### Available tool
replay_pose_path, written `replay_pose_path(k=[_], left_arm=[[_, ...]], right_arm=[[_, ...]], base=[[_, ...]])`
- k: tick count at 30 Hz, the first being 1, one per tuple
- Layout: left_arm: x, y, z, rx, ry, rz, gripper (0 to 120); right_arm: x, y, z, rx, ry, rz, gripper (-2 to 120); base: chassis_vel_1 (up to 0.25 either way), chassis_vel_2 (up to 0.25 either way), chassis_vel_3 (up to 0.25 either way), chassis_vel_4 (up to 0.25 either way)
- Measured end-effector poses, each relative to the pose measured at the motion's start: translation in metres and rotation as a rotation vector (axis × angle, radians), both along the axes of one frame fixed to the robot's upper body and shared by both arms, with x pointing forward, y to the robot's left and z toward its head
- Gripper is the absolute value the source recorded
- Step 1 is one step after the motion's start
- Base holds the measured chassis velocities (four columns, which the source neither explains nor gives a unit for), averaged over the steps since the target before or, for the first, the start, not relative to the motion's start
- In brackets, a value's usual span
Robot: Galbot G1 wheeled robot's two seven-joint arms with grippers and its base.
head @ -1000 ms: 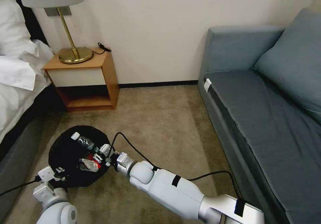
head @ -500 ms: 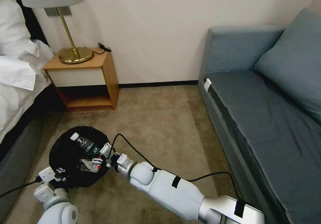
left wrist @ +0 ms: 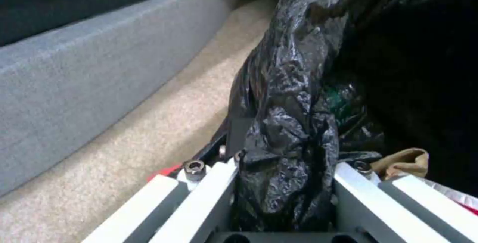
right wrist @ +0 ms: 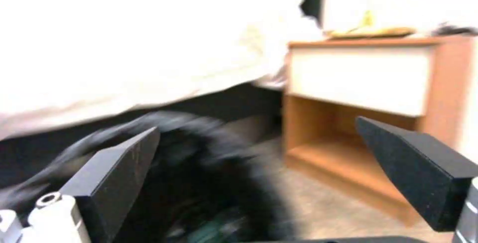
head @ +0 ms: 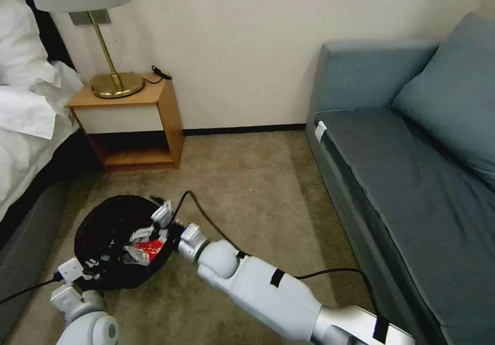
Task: Pick up the trash bin, then pick up the garbage on the floor and place it into the trash bin.
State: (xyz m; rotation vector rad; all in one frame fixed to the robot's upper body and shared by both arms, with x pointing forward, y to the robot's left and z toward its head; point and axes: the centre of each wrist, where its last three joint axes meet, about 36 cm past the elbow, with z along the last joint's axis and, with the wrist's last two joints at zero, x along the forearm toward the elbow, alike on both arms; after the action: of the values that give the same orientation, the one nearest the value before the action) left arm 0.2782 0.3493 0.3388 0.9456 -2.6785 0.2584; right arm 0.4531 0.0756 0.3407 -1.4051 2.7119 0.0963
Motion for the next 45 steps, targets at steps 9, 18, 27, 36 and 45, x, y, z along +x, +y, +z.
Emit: replay_pose_path(k=[9, 18, 27, 36, 45], left_arm=[[0.003, 0.002, 0.009, -0.052, -0.01, 0.021, 1], [0.006, 0.01, 0.014, -0.242, 0.013, 0.117, 1], [0.003, 0.011, 0.018, -0.497, 0.068, 0.219, 1], [0.011, 0.022, 0.02, -0.556, 0.094, 0.194, 11], [0.016, 0.038, 0.031, -0.542, 0.085, 0.192, 42]], right_arm=[[0.062, -0.104, 0.012, 0.021, -0.011, -0.236, 100], [0.062, -0.19, -0.006, -0.02, 0.006, -0.358, 100], [0.036, -0.233, -0.013, -0.027, 0.025, -0.391, 100], [0.037, -0.228, -0.003, -0.008, 0.01, -0.384, 100], [0.034, -0.226, -0.003, -0.003, 0.022, -0.389, 100]], base=[[0.0, 0.0, 0.0, 0.0], [0.0, 0.0, 0.0, 0.0], [0.0, 0.0, 0.0, 0.0], [0.0, 0.0, 0.0, 0.0], [0.0, 0.0, 0.0, 0.0]])
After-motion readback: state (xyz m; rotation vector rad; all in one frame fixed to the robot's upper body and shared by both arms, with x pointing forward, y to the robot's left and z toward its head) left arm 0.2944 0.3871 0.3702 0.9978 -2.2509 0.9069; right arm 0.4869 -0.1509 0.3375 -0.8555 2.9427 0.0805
